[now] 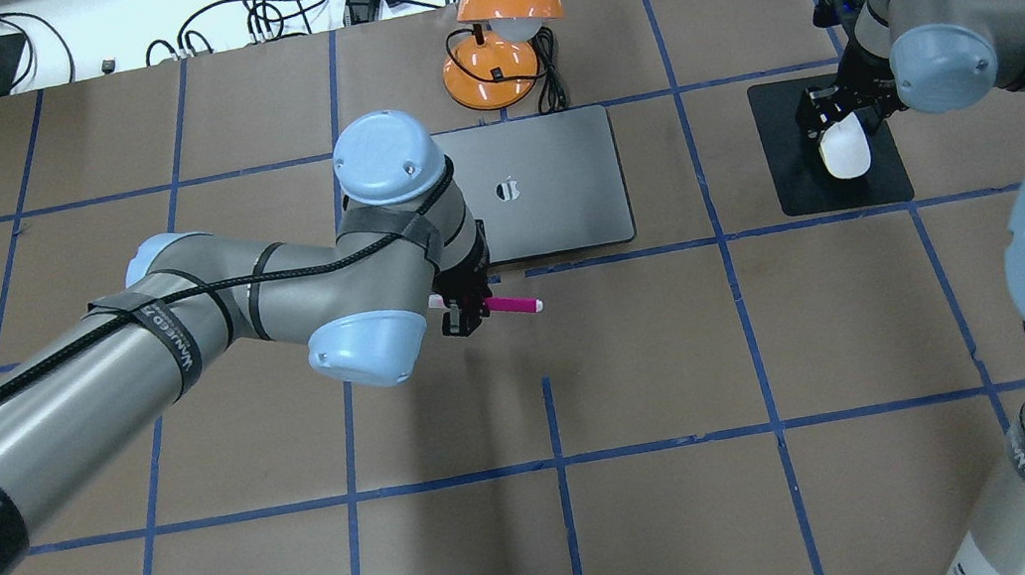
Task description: Place pen and mouse around notebook
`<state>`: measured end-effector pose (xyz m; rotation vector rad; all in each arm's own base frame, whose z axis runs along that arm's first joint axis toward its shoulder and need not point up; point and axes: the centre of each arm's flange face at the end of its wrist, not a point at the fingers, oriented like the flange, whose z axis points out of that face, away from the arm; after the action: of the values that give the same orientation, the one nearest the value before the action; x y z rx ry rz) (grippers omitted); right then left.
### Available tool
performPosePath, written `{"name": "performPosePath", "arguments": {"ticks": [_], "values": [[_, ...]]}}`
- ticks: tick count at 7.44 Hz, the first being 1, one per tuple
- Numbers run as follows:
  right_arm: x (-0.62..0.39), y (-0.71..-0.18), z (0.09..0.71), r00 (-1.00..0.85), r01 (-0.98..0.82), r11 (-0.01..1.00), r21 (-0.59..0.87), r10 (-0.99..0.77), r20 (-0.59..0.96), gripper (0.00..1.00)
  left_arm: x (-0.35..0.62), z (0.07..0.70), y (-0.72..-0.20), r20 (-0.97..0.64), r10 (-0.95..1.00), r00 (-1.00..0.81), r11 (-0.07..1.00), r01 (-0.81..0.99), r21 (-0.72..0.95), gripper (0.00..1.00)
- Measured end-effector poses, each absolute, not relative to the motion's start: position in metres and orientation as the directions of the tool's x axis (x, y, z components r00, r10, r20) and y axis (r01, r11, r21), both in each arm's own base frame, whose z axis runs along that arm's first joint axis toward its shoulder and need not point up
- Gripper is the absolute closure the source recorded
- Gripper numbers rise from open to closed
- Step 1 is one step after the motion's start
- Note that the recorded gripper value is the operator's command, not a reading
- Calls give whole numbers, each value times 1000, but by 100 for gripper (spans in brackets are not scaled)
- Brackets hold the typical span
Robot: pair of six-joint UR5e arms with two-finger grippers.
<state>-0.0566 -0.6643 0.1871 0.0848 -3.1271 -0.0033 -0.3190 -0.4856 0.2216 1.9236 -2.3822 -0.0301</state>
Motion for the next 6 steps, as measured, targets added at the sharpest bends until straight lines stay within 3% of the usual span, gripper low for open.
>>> {"name": "performPosePath", "arguments": {"ticks": [2,5,6], "values": [[-54,-664,202,-998,-59,998,13,-60,31,0,-335,202,-479,26,-989,-142,144,-987,66,100],[3,-639,294,-995,-88,996,12,-89,37,0,-345,180,-476,-7,-990,-140,139,-988,69,100],[33,-623,323,-995,-92,995,27,-93,31,0,-348,179,-474,-15,-990,-138,137,-987,82,86]]}}
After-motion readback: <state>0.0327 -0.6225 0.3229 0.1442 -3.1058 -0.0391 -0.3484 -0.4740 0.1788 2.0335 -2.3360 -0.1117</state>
